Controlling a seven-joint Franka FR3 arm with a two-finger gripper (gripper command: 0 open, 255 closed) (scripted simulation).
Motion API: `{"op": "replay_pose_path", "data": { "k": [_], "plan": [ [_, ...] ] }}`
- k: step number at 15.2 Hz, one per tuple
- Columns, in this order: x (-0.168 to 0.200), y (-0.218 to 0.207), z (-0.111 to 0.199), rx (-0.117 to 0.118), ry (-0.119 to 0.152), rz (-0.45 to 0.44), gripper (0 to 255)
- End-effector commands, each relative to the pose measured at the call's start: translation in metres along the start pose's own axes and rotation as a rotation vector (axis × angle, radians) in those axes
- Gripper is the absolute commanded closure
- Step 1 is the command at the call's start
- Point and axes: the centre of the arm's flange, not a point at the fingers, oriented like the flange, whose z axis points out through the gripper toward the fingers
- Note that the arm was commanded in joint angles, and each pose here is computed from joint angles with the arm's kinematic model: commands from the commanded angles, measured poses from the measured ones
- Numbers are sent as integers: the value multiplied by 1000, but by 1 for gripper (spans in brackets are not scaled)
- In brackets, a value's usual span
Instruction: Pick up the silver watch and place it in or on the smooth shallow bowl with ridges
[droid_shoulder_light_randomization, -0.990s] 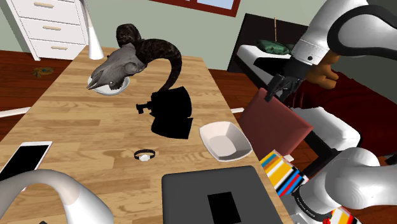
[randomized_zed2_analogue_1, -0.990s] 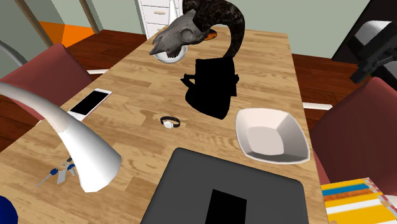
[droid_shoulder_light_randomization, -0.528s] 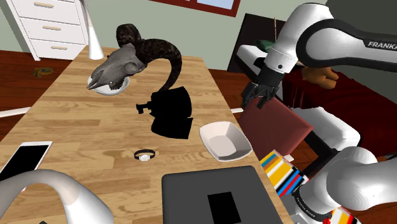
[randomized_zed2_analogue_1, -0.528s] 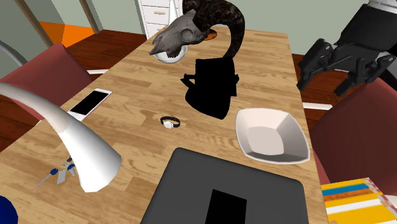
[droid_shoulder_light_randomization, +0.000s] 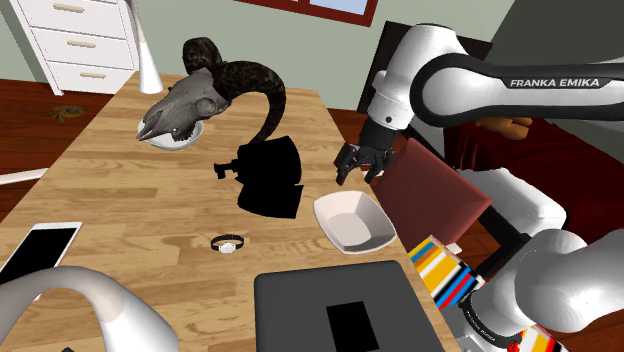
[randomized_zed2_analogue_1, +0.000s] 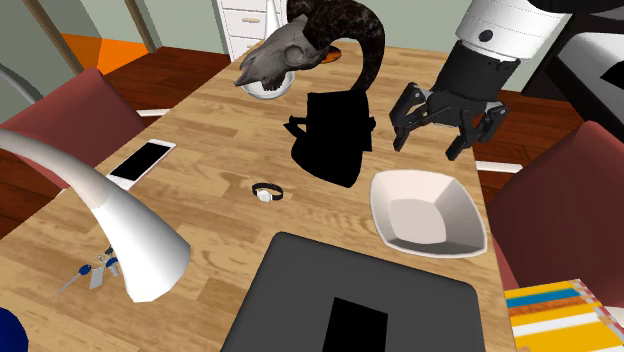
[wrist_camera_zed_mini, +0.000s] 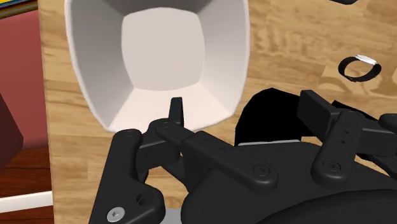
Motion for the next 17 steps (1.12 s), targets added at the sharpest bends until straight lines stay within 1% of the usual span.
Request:
{"op": "replay_pose_path", "data": {
  "k": [1, 17],
  "plan": [
    [5, -24, 14, 7, -6, 0, 0],
    [52, -195, 120, 55, -56, -3, 0]
  ]
}}
